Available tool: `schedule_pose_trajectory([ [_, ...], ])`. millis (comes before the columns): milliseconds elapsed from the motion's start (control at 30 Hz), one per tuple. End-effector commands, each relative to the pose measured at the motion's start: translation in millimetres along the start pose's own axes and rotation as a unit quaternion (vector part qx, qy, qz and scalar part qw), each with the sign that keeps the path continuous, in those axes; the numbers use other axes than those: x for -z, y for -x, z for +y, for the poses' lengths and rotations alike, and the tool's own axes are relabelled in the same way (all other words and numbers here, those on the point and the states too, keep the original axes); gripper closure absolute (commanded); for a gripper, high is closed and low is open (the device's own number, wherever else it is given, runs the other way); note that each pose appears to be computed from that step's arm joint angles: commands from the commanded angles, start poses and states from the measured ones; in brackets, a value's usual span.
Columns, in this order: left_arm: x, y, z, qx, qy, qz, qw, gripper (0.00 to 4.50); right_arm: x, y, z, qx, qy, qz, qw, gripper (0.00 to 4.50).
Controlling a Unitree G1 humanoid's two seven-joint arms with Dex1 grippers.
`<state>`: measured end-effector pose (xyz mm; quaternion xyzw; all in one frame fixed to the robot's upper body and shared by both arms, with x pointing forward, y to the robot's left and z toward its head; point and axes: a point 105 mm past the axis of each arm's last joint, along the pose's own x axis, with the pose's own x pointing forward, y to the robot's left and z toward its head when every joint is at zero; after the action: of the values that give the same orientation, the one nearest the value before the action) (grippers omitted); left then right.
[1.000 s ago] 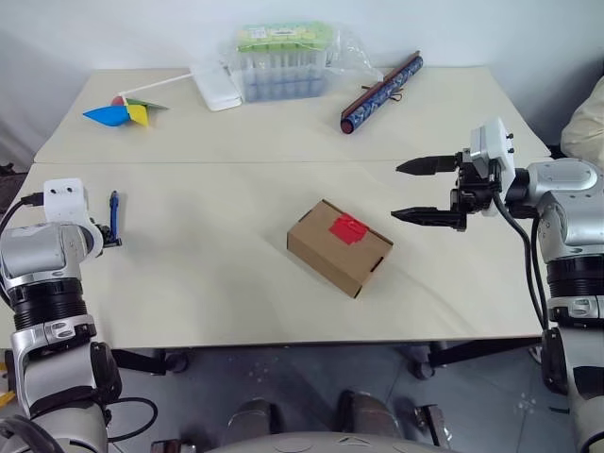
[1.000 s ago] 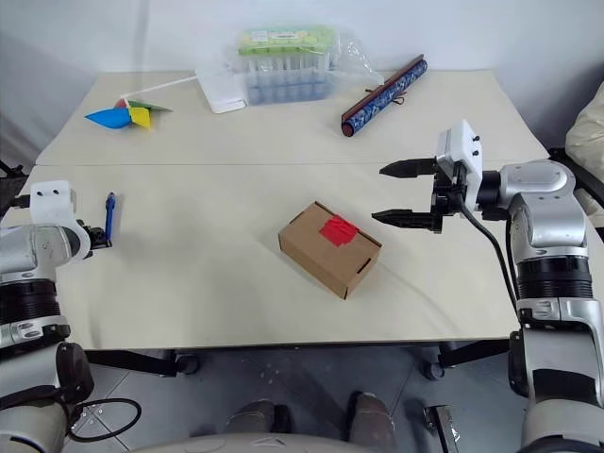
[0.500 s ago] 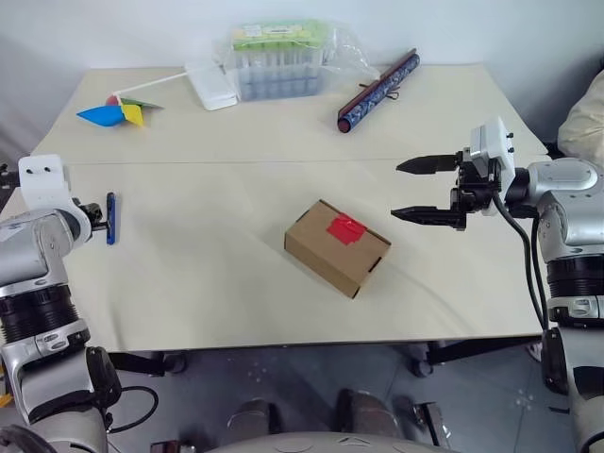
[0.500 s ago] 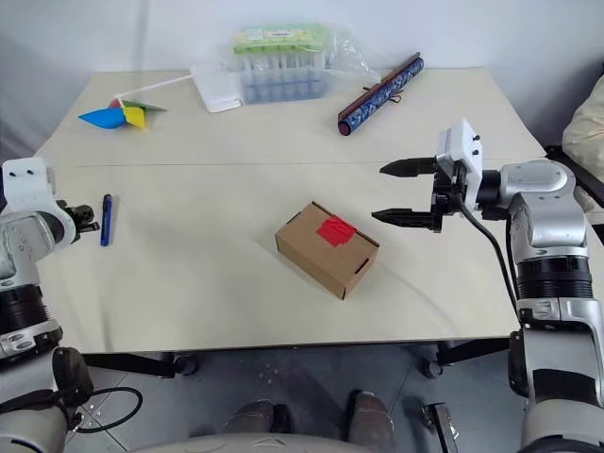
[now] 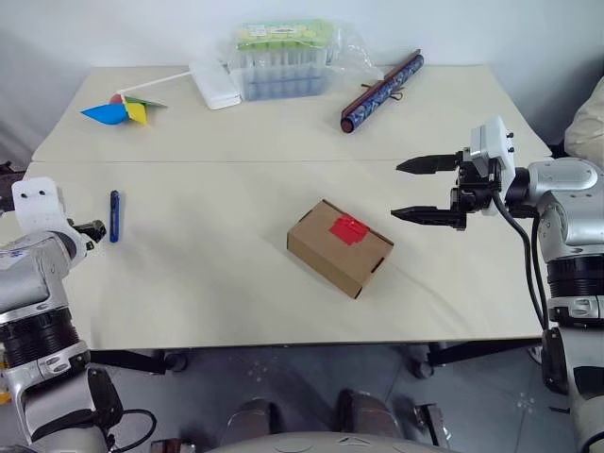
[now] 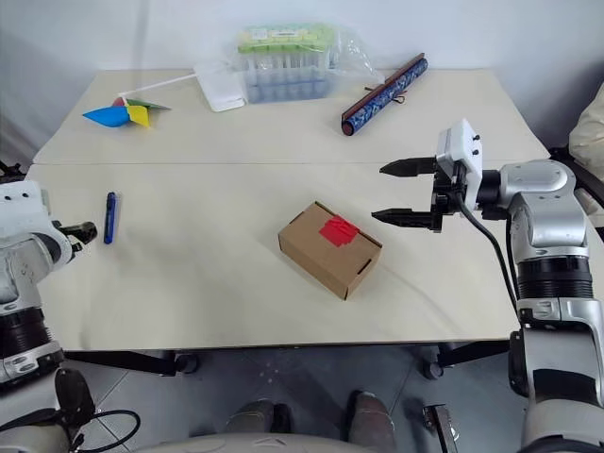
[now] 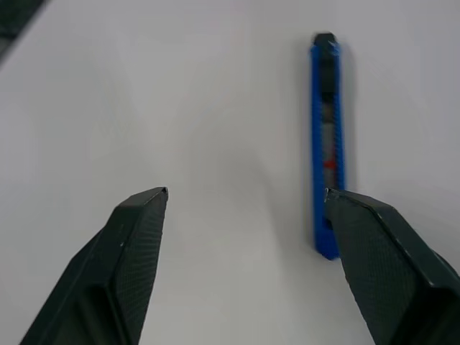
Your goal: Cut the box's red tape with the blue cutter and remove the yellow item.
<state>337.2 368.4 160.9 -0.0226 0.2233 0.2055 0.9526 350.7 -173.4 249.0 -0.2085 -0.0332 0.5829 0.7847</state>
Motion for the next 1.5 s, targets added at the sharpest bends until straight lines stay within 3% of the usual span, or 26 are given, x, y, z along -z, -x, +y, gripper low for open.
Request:
schedule_pose_trajectory([
  [33, -10, -4, -5, 0.021, 0.011, -0.026, 0.999, 0.84, -7, 2, -1, -0.001, 0.017, -0.001, 1.0, 0.0],
  [267, -11, -21, -15, 0.035, 0.026, -0.02, 0.999, 0.84, -8, 1, -1, 0.0, 0.016, 0.0, 1.0, 0.0],
  [433, 1, -31, -20, 0.041, 0.011, 0.014, 0.999, 0.84, -7, 1, -1, 0.001, 0.017, 0.001, 1.0, 0.0],
  [1000, 17, -23, -27, 0.04, 0.007, 0.057, 0.998, 0.84, -6, 2, -1, 0.005, 0.018, 0.003, 1.0, 0.0],
  [1367, 16, -20, -25, 0.037, 0.006, 0.06, 0.997, 4.04, -7, 2, -2, 0.006, 0.02, 0.003, 1.0, 0.0],
  [1500, 13, -20, -25, 0.038, 0.0, 0.056, 0.998, 4.11, -6, 3, -2, 0.008, 0.02, 0.004, 1.0, 0.0],
])
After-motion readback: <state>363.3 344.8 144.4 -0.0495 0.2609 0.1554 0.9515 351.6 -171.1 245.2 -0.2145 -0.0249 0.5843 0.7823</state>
